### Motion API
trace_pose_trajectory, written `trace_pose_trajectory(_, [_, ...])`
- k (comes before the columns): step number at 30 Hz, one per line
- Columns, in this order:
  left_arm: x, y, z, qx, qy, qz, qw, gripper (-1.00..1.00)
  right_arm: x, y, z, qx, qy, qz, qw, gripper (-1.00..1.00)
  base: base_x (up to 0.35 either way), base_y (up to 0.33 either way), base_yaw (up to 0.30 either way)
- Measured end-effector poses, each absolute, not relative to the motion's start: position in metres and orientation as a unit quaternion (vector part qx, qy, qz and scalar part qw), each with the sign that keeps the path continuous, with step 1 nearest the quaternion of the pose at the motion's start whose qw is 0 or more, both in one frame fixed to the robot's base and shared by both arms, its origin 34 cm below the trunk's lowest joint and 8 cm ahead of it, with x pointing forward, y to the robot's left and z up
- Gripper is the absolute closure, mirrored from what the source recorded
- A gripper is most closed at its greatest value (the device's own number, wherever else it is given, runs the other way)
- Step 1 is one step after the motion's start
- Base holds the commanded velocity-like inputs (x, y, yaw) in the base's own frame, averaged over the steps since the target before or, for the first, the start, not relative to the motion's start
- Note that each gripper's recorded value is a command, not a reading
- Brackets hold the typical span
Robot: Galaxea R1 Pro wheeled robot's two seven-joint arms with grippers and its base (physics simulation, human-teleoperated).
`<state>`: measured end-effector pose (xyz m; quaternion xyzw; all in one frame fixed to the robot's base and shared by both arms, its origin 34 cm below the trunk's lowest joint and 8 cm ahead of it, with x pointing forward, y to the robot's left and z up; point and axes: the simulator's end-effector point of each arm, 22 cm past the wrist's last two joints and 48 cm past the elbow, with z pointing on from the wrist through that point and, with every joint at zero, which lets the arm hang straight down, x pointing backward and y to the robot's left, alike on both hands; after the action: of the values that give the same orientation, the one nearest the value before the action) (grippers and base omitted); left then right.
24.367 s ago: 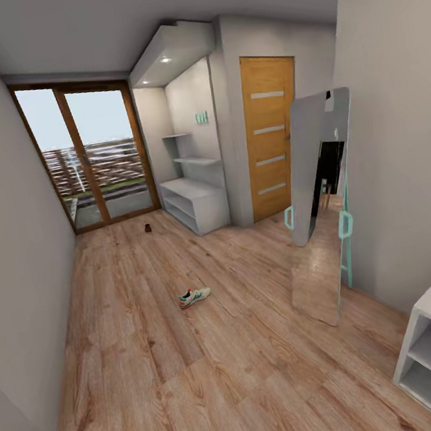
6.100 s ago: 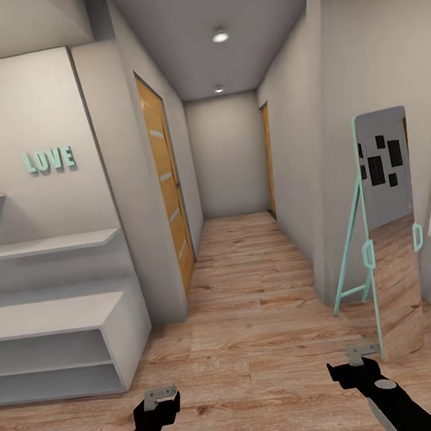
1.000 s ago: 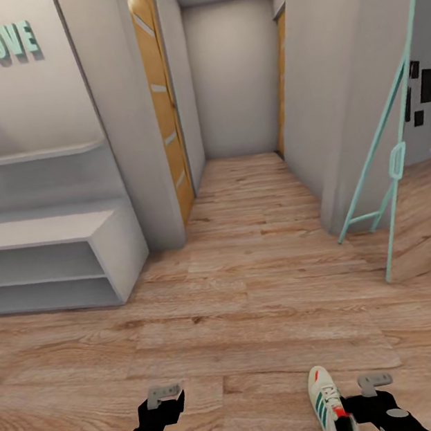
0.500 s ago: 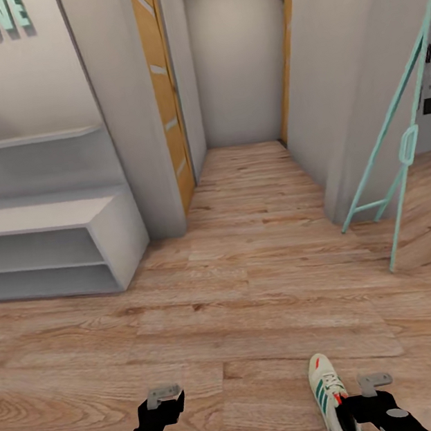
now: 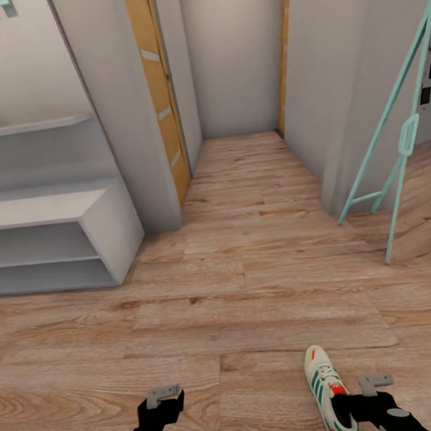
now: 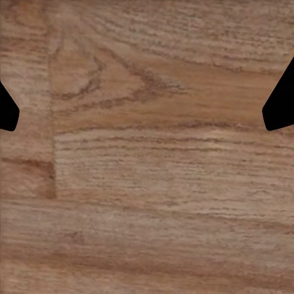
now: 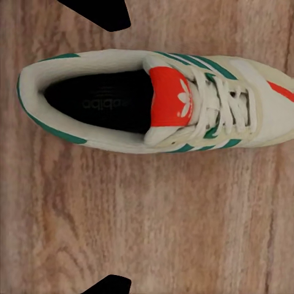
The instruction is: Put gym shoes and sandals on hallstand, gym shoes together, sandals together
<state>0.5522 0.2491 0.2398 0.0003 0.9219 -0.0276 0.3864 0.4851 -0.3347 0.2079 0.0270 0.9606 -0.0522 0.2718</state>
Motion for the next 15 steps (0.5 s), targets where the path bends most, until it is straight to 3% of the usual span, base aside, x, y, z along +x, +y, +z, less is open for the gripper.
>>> trace_pose_trajectory(15, [0.550, 0.249, 0.238, -0.001, 0.923, -0.028, 0.384, -1.00, 0.559, -0.305, 0.260, 0.095, 0.930, -0.017, 0.354, -1.00, 0.000, 0.000, 0.000])
